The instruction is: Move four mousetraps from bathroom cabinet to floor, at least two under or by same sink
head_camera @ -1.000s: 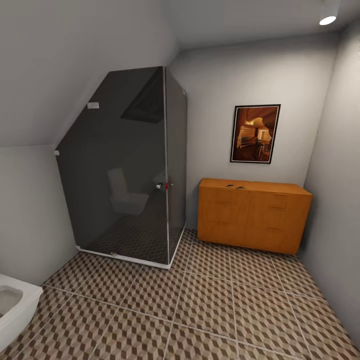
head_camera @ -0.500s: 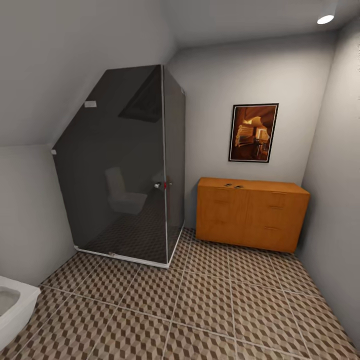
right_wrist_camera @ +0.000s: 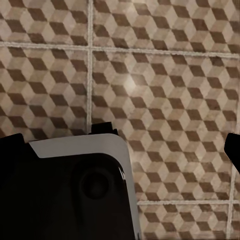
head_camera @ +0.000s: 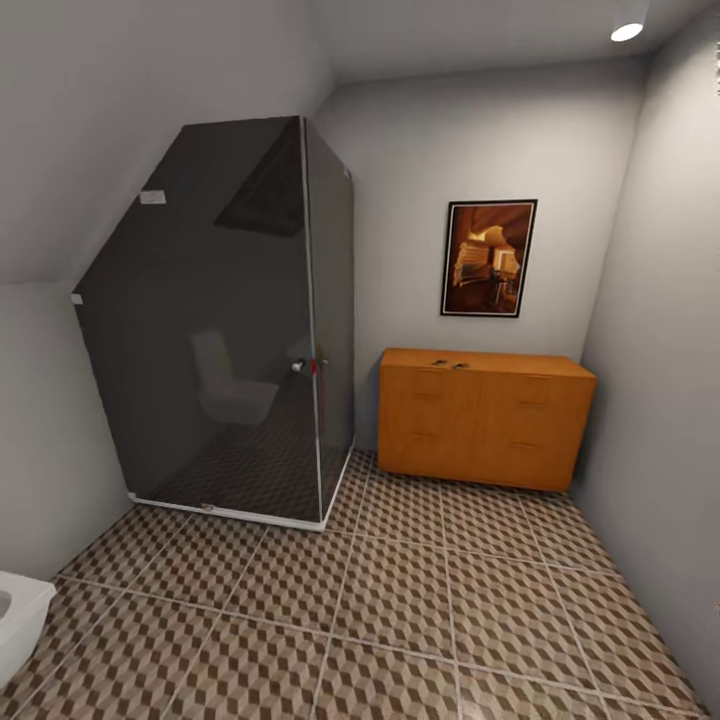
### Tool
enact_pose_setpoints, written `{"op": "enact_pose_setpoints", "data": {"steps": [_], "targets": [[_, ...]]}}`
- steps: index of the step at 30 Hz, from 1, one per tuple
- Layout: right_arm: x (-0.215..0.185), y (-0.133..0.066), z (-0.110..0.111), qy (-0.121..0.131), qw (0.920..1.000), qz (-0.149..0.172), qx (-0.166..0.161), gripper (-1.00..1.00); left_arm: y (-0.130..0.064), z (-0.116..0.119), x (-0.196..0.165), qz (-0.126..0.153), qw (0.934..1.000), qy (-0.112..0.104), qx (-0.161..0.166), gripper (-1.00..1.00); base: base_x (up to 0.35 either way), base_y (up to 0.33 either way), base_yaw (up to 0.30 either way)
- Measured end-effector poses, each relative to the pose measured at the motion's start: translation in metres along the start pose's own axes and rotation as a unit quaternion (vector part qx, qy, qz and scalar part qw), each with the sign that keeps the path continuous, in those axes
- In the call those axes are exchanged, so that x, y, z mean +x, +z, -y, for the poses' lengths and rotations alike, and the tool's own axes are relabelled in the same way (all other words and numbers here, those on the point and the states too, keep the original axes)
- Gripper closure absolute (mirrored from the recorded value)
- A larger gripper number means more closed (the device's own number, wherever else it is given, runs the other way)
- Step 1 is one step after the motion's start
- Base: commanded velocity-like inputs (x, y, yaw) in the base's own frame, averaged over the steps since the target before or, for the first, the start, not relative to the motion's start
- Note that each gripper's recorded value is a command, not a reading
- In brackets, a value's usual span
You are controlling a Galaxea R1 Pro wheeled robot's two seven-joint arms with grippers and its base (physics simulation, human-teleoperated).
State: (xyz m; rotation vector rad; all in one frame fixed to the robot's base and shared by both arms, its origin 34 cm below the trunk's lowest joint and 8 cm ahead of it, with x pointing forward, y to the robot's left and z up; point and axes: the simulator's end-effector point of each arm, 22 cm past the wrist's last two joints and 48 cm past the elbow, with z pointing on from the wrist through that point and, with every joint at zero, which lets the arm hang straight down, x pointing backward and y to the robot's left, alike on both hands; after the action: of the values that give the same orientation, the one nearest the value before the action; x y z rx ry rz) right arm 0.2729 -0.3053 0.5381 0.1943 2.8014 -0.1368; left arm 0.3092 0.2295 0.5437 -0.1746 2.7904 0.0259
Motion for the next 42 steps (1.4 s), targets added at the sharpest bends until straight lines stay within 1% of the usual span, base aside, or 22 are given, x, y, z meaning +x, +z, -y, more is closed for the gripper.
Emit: {"op": "enact_pose_setpoints", "data": {"steps": [15,25,42], "targets": [[0.0088,0.0001,0.0011,-0.001,0.9999,-0.011,0.001,-1.0,0.0008,-0.001,0.0087,-0.011,0.9999,0.0,-0.001,-1.0,0.0,0.0,-0.149],[0.0103,0.0001,0.0002,-0.001,0.9999,-0.013,0.001,-1.0,0.0009,-0.0012,0.0099,-0.012,0.9999,0.0,-0.001,-1.0,0.0,0.0,-0.079],[0.0102,0.0001,0.0002,0.0,0.9999,-0.013,0.001,-1.0,0.001,-0.0011,0.0093,-0.012,0.9999,0.0,-0.001,-1.0,0.0,0.0,-0.256]]}}
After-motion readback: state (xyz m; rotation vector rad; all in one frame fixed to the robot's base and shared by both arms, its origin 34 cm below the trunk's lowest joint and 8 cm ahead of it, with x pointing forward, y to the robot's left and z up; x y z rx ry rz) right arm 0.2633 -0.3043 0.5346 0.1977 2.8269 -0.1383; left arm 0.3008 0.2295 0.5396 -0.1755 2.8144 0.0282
